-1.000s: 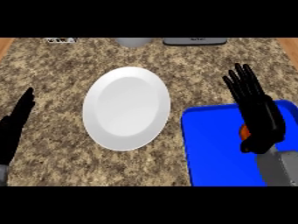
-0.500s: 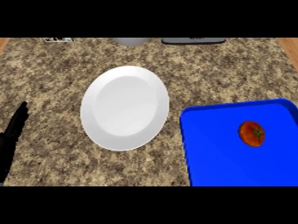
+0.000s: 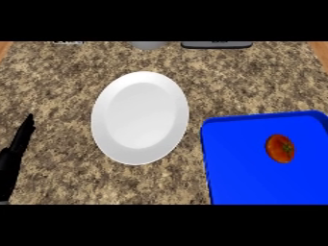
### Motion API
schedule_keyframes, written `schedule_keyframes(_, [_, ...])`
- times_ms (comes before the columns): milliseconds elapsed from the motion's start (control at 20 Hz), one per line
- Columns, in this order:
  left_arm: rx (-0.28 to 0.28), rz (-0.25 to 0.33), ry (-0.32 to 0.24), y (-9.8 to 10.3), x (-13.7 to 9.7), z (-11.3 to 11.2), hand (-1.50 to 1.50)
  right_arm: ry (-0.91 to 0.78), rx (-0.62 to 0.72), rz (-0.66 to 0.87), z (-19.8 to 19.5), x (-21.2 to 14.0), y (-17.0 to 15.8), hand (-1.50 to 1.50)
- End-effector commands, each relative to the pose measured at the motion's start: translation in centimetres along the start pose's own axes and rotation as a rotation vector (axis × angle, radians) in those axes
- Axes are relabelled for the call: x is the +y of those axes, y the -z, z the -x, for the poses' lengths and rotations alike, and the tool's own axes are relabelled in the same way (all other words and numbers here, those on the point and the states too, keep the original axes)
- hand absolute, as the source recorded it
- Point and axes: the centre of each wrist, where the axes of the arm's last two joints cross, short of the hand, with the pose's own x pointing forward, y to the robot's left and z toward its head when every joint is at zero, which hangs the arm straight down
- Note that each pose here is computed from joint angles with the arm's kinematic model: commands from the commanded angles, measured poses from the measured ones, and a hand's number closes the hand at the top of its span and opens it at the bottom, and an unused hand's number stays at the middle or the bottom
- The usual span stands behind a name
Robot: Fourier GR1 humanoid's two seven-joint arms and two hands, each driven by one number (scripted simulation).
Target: Pick the tomato from the tray and place it in the plate
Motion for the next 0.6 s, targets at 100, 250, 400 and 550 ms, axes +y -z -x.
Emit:
schedule_keyframes(100, [0.001,0.013,0.007,-0.5,-0.6,0.8,0.0,-0.305,0.187,-0.17,-3.1,-1.8,1.7,-1.5])
schedule_keyframes(250, [-0.014,0.009,0.012,-0.9,-0.1,-0.2,0.0,-0.344,0.248,-0.198,-4.1,-1.4,3.4,-1.5])
schedule_keyframes(400, [-0.031,0.014,0.025,0.1,-0.6,-0.5,0.0,-0.393,0.304,-0.228,-3.7,-1.7,5.4,-1.5])
schedule_keyframes(550, [-0.01,0.019,-0.013,-0.7,0.7,-0.7,0.0,-0.445,0.38,-0.301,-2.2,-1.5,6.6,-1.5])
